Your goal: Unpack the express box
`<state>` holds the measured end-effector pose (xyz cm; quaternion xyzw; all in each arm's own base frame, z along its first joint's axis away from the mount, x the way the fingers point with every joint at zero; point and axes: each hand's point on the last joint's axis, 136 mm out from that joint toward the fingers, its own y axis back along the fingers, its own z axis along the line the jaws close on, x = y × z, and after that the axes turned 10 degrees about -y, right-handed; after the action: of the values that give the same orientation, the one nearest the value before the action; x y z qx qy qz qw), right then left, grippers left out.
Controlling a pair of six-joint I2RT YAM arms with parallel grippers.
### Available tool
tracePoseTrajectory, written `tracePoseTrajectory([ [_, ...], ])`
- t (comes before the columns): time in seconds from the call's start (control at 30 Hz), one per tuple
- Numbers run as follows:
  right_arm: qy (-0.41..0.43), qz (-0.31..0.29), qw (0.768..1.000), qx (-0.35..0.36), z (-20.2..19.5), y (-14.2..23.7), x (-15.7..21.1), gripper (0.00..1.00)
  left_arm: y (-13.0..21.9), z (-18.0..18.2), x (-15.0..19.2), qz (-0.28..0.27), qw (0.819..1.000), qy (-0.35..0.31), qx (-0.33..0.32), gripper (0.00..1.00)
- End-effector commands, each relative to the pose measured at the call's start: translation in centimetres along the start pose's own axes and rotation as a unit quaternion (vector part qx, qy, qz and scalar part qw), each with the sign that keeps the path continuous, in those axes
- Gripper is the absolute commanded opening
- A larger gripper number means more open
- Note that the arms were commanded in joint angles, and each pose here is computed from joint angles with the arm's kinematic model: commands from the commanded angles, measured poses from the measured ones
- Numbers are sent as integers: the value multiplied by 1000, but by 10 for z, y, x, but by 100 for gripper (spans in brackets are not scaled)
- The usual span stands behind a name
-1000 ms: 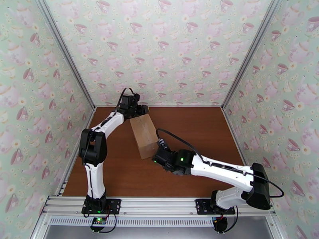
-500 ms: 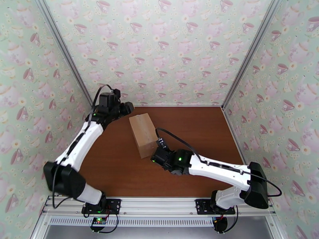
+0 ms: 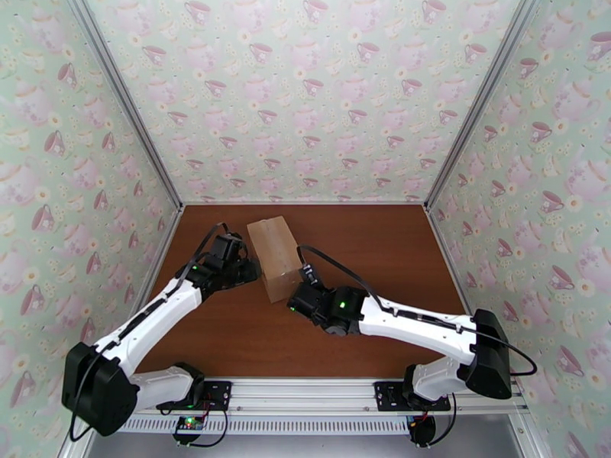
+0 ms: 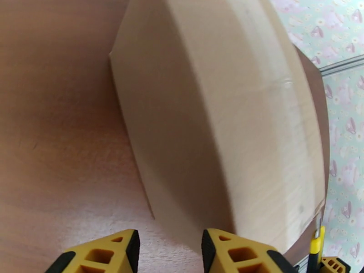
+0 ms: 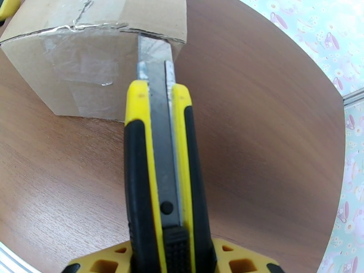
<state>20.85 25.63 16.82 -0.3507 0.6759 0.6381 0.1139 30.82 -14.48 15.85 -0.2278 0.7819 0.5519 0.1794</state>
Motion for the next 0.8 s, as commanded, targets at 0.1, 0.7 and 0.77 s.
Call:
tracePoseTrajectory([
  [0.1, -14, -24, 1000, 11, 3, -2, -14, 0, -12, -11, -2, -9, 1000, 3, 4, 42],
  [0.7, 8, -38, 999, 30, 7, 3, -20, 0, -33, -68, 6, -5, 998, -20, 53, 42],
  [0.77, 9, -37, 999, 31, 7, 3, -19, 0, -34, -71, 8, -4, 998, -23, 54, 42],
])
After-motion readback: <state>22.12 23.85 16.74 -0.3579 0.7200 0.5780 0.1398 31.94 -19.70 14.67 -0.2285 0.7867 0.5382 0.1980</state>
